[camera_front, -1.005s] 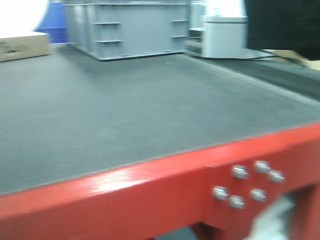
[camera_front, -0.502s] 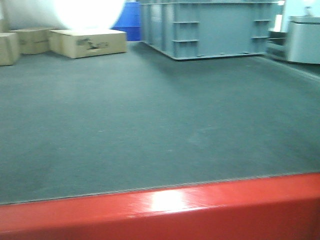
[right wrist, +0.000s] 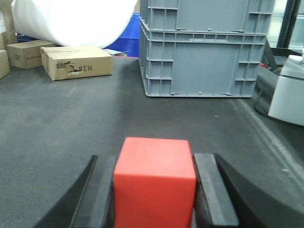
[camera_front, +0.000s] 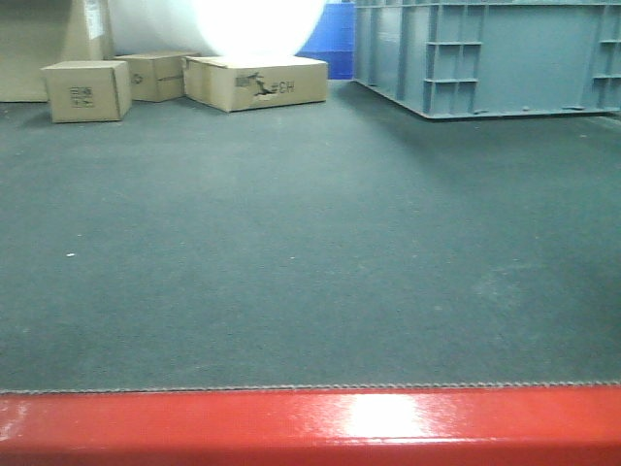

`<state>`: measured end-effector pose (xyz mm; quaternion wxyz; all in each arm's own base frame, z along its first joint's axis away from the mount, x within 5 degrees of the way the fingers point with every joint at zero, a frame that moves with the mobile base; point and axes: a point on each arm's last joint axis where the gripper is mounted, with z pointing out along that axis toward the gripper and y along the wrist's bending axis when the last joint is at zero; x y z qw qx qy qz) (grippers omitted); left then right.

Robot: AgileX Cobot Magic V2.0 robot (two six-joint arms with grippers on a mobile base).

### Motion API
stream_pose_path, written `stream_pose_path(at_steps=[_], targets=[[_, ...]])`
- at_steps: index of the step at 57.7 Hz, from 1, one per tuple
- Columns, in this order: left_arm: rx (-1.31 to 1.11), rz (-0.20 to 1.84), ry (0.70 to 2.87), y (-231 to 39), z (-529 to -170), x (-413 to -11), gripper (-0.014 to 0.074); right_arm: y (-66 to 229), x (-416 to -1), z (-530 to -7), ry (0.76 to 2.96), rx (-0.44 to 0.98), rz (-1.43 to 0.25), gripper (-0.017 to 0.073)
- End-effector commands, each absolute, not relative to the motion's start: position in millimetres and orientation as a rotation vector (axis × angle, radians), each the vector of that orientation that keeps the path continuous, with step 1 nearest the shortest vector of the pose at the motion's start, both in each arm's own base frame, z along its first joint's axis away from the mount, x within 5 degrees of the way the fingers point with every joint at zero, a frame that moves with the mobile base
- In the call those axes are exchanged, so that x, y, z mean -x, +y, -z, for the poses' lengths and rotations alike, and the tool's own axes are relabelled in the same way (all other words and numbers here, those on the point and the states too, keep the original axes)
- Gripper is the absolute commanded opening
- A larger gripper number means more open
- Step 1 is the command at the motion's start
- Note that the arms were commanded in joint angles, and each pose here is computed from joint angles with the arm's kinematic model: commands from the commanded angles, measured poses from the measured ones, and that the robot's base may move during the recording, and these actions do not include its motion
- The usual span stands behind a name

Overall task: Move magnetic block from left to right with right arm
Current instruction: 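Drive up to the far side of the table facing the crates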

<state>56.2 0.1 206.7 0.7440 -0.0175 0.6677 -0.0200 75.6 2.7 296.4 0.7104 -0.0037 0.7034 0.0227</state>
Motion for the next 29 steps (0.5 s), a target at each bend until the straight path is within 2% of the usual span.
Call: stream_pose_path(at_steps=[1,29], targets=[[0.047,0.041,1.375,1.0,-212.3,-54.7,-0.0126,2.8,-75.2,-313.3,1.452,0.021,-0.038,0.0324],[0.047,0.041,1.375,1.0,-212.3,-54.7,-0.0126,2.8,-75.2,-313.3,1.452,0.021,-0.038,0.0324]])
